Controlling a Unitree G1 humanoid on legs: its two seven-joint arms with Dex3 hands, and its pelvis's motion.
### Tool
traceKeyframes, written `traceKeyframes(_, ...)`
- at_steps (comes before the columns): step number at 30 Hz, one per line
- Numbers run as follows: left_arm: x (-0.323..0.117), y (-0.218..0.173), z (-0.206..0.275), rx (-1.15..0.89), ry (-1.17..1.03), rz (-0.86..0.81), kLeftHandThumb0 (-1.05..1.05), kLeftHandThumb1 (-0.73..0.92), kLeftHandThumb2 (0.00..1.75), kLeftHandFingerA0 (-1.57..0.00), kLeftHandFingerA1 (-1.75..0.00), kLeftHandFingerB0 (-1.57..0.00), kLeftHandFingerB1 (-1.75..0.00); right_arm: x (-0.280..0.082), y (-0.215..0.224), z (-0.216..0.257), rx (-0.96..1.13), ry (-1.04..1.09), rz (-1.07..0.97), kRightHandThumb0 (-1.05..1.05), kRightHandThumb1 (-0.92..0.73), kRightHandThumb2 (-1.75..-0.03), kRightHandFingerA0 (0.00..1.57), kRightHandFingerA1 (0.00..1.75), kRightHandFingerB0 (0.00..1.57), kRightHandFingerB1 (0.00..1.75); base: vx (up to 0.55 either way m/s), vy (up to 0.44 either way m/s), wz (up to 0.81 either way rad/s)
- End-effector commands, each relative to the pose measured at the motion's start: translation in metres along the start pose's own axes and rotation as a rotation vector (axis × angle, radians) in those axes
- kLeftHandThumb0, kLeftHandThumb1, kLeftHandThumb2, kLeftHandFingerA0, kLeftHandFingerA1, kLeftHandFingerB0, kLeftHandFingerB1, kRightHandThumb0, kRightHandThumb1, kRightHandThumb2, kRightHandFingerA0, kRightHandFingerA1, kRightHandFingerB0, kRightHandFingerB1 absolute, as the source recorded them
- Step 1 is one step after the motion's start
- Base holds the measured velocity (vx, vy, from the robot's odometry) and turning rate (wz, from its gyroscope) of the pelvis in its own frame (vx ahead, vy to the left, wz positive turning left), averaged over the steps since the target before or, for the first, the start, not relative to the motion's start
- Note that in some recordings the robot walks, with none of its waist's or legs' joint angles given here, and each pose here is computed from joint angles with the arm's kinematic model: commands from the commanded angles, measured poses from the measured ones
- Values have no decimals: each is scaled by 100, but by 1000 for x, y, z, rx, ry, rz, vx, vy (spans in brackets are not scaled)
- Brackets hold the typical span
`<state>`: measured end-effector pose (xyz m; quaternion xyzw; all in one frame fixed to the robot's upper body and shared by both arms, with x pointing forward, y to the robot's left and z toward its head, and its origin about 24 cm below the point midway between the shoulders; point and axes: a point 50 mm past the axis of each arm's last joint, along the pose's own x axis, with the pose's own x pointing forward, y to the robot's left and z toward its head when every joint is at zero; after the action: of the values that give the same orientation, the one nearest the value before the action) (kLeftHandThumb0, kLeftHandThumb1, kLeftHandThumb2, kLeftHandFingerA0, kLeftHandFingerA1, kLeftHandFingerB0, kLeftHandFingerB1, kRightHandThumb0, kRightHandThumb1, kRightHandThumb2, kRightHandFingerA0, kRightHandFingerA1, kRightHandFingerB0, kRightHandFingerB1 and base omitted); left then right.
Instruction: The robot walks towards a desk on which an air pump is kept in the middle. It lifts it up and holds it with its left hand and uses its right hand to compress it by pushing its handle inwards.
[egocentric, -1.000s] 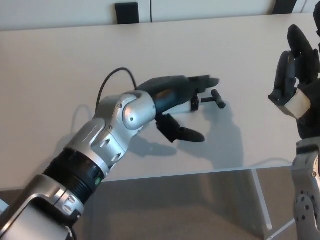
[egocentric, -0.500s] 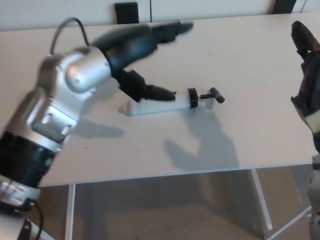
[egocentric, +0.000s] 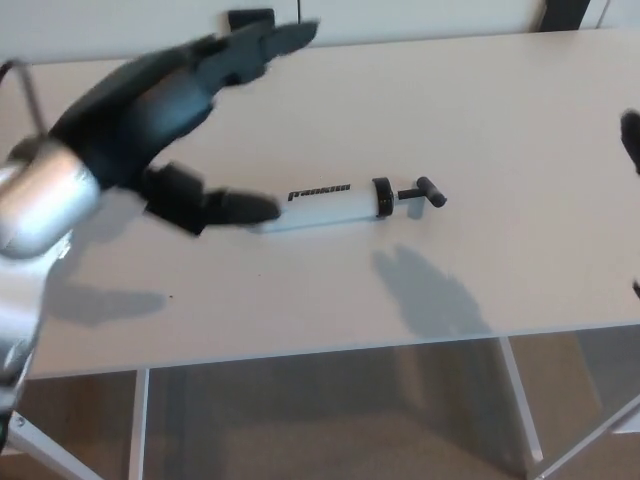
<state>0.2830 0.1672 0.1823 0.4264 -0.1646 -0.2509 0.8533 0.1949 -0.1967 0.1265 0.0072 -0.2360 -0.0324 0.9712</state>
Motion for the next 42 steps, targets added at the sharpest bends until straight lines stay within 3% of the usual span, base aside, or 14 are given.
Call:
traceKeyframes(1,-214,15,38,-345,-146,295,-38,47,69,-3,-18,-5,-23,-78,-55,87,-183,-154,136,-80,-88,-67,22,33,15,27,0,0,0)
traceKeyframes(5,-256,18,18,-494,-3,327,-30,50,57,-3,-22,-9,-26,-89,-79,90,-222,-115,51,-80,-86,-67,22,31,15,27,0,0,0)
traceKeyframes(6,-273,24,9,-568,25,277,-22,41,90,-2,-51,0,-46,-94,-87,91,-238,-91,24,-82,-88,-67,23,31,16,26,0,0,0)
traceKeyframes(7,-285,28,5,-616,27,245,-22,41,90,-2,-51,0,-46,-98,-92,92,-249,-74,7,-82,-88,-67,23,31,16,26,0,0,0)
traceKeyframes(8,-294,33,2,-649,25,213,-39,38,61,-7,-36,-22,-37,-102,-96,93,-264,-62,-4,-81,-88,-68,24,31,15,26,0,0,0)
traceKeyframes(10,-309,39,-3,-741,23,152,-41,38,60,-17,-38,-33,-37,-110,-101,93,-269,-40,-11,-80,-87,-67,24,32,14,27,0,0,0)
traceKeyframes(27,-364,-12,-39,-1157,250,-112,-44,42,69,-38,-53,-48,-48,-187,-136,49,-232,427,-132,-82,-88,-67,26,35,17,28,0,0,0)
traceKeyframes(32,-392,-37,-67,-1271,468,-49,-45,46,54,-43,-48,-51,-38,-215,-154,19,13,647,-295,-81,-69,-97,16,45,11,40,0,0,0)
traceKeyframes(33,-398,-42,-72,-1301,512,-33,-44,45,54,-51,-49,-55,-40,-223,-160,13,102,691,-358,-82,-82,-66,24,32,17,27,0,0,0)
traceKeyframes(37,-412,-55,-82,-1415,604,35,-40,42,52,-50,-51,-60,-41,-234,-173,0,281,739,-498,-82,-86,-66,26,34,17,27,0,0,0)
traceKeyframes(38,-418,-65,-87,-1484,650,83,-34,46,53,-48,-48,-58,-40,-240,-181,-7,358,741,-576,-38,-43,-105,1,49,0,48,0,0,0)
traceKeyframes(40,-423,-76,-92,-1560,693,129,-34,46,53,-48,-48,-58,-40,-247,-190,-13,445,733,-655,-38,-43,-105,1,49,0,48,0,0,0)
traceKeyframes(41,-425,-85,-94,-1593,710,174,-37,49,55,-46,-49,-44,-36,-250,-195,-17,494,725,-689,-89,-78,-74,15,37,8,22,0,0,0)
traceKeyframes(42,-425,-89,-95,-1608,718,202,-37,49,55,-46,-49,-44,-36,-251,-199,-20,520,719,-704,-89,-78,-74,15,37,8,22,0,0,0)
